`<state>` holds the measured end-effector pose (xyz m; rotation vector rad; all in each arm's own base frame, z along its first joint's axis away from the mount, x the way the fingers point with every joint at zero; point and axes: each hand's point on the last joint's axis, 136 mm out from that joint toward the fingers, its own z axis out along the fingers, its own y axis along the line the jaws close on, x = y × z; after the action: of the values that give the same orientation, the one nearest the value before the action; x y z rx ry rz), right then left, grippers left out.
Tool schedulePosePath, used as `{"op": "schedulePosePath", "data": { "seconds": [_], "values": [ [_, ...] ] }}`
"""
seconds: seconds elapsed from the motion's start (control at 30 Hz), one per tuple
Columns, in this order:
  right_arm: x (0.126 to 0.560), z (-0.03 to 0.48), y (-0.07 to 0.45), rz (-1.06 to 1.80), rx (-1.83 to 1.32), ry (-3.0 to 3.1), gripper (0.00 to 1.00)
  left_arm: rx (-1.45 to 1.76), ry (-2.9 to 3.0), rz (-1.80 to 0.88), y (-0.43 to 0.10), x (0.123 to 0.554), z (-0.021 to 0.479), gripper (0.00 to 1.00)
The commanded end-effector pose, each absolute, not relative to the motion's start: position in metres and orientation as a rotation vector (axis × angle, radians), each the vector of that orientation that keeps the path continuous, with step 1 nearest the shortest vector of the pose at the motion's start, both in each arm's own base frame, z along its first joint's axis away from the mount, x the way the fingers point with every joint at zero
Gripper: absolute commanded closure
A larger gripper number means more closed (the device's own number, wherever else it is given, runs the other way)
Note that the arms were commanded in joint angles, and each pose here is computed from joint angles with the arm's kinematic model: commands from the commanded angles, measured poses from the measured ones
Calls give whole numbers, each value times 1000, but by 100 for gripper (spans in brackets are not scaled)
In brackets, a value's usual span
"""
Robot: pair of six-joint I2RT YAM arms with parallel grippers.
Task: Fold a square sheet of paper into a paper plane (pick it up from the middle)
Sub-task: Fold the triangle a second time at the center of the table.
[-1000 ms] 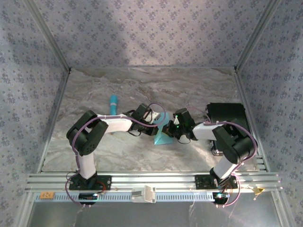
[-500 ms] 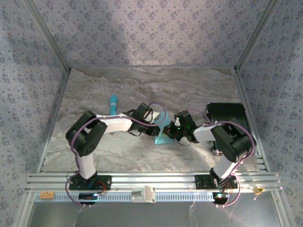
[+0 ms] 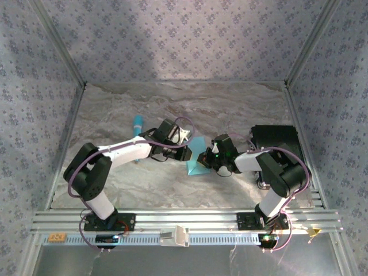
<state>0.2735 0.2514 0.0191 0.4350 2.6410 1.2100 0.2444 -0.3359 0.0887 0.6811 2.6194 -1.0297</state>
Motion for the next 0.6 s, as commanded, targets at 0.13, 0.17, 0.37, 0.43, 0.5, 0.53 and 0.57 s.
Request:
{"op": "schedulePosePath", "data": {
  "seconds": [0.13, 0.17, 0.37, 0.43, 0.5, 0.53, 0.57],
  "values": [
    [259, -12, 230, 1039, 543, 2754, 98, 793, 2694, -1228, -369, 217, 76, 91],
    [259, -12, 230, 1037, 541, 2754, 98, 786, 2705, -1226, -370, 217, 73, 91],
    [259, -12, 230, 1037, 543, 2755, 98, 757, 2765, -1200, -369, 217, 54, 91],
    [259, -12, 229, 1037, 546, 2753, 98, 753, 2782, -1188, -367, 216, 48, 91],
    [259, -12, 230, 1038, 544, 2755, 98, 752, 2797, -1180, -365, 215, 42, 90],
    [259, -13, 229, 1035, 548, 2755, 98, 752, 2804, -1176, -365, 214, 40, 91],
    [258, -13, 229, 1034, 545, 2759, 98, 752, 2814, -1165, -363, 214, 36, 91]
  ]
}}
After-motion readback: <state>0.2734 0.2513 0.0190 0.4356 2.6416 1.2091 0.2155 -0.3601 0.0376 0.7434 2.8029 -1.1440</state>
